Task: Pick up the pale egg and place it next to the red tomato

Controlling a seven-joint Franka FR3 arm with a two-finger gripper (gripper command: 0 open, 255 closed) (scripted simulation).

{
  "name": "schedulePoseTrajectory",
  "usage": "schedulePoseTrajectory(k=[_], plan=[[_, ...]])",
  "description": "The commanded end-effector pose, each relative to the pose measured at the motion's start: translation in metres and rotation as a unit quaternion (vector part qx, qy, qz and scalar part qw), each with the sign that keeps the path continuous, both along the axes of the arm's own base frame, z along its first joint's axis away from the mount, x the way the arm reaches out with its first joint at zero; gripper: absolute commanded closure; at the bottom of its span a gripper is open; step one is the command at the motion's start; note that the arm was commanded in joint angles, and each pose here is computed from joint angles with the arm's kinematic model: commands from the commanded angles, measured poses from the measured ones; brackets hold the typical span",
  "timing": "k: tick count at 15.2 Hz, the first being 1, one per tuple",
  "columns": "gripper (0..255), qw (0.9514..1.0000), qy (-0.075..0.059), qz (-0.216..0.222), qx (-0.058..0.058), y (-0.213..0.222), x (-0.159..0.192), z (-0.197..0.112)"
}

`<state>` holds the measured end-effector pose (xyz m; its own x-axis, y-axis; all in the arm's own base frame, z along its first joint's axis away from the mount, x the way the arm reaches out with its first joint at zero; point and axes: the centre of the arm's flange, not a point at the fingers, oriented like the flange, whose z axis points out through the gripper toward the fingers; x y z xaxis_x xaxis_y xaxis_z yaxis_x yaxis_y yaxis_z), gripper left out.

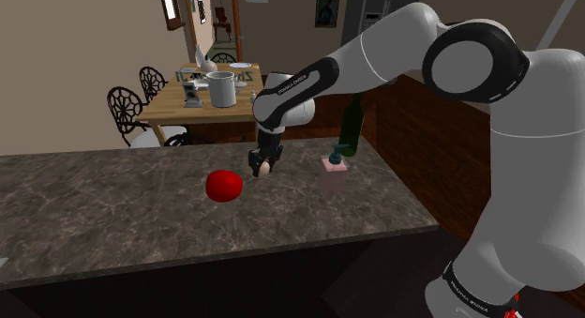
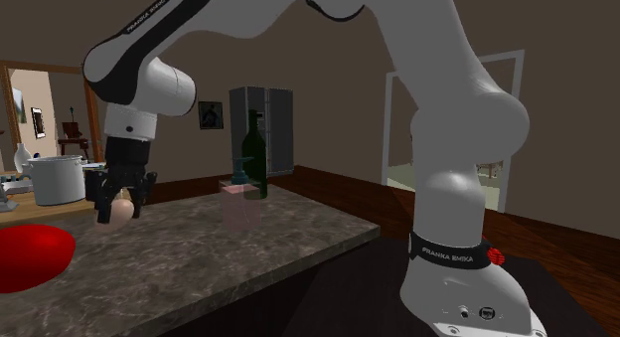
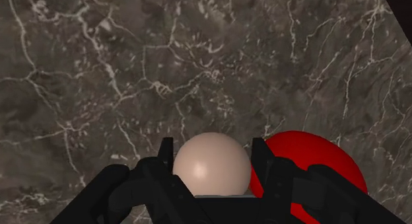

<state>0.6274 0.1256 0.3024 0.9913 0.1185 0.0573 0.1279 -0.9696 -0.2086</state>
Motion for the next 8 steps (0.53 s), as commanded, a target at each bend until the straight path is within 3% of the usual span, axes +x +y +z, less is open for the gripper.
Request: schedulePoseTrajectory(k=[1, 8], plan=[[255, 1.0, 0.0, 0.0, 0.0, 0.0, 0.001, -0.01], [255, 1.0, 0.0, 0.0, 0.0, 0.0, 0.001, -0.05]])
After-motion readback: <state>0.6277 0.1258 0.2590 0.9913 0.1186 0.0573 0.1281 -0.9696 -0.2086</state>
